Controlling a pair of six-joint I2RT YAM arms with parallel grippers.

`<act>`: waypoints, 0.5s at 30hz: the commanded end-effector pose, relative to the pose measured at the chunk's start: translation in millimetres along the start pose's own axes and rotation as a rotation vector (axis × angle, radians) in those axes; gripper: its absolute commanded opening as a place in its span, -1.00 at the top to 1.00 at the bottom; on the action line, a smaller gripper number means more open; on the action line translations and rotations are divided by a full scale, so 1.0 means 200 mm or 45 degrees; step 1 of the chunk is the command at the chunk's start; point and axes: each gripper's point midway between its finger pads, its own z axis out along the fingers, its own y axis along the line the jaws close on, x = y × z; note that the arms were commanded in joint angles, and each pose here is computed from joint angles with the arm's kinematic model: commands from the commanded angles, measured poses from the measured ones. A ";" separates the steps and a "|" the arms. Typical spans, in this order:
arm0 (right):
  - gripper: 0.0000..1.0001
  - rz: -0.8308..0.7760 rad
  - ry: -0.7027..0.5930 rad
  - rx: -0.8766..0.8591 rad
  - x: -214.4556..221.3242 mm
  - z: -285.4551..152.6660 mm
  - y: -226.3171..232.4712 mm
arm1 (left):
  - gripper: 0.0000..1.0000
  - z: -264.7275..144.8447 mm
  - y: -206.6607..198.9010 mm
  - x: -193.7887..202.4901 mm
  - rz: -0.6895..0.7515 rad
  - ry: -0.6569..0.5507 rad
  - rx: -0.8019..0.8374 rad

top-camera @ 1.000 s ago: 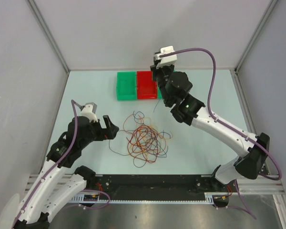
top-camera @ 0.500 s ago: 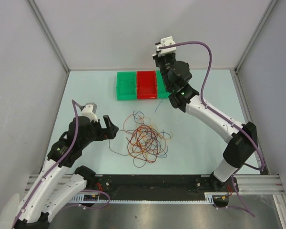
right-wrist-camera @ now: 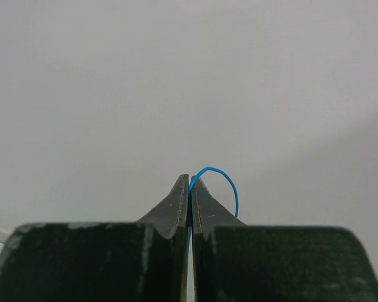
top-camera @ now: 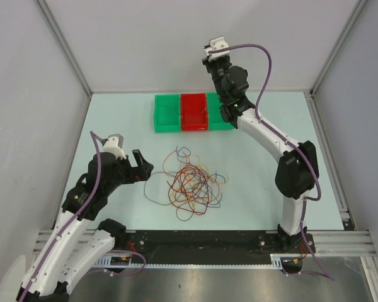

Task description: Untangle the cables

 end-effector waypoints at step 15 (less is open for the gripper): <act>1.00 0.074 0.106 -0.048 0.47 0.02 0.06 | -0.98 0.02 0.02 -0.04 -0.034 -0.033 -0.008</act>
